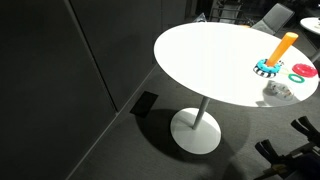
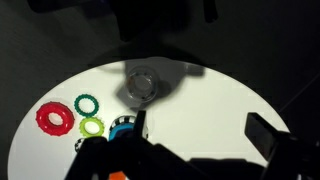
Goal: Pick up the red ring and put it on the ring holder
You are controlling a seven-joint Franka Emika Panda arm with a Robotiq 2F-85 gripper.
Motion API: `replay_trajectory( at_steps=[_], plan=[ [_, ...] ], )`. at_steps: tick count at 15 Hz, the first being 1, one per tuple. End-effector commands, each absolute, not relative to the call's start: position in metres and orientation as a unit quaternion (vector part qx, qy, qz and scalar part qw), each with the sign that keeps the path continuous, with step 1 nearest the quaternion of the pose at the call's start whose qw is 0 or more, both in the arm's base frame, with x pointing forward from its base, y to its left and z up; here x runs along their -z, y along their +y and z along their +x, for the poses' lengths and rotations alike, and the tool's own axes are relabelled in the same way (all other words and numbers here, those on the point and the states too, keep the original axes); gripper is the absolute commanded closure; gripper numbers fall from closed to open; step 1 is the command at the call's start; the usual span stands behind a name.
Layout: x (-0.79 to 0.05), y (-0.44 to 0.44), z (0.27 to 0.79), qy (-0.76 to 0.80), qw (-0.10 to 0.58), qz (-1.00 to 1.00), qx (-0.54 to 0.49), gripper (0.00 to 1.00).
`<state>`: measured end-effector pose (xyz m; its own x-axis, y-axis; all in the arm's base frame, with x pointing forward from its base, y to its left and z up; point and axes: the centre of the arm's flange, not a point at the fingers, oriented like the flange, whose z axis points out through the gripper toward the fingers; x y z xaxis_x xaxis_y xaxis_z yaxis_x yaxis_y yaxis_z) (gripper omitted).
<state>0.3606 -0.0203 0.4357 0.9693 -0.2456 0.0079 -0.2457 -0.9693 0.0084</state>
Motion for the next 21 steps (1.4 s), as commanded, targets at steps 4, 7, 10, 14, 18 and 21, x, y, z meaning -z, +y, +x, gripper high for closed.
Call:
replay_trajectory(
  at_steps=[4, 7, 10, 14, 18, 21],
  plan=[
    [-0.416, -0.072, 0.385, -0.115, -0.01, 0.993, 0.032, 0.0],
    [-0.404, -0.096, 0.39, -0.125, -0.013, 0.991, 0.043, 0.0],
    [-0.391, -0.123, 0.394, -0.148, -0.011, 0.988, 0.048, 0.0],
    [-0.374, -0.159, 0.398, -0.185, -0.01, 0.981, 0.049, 0.0],
    [-0.358, -0.194, 0.403, -0.226, -0.012, 0.973, 0.046, 0.0],
    [-0.348, -0.22, 0.407, -0.252, -0.009, 0.967, 0.04, 0.0]
  ],
)
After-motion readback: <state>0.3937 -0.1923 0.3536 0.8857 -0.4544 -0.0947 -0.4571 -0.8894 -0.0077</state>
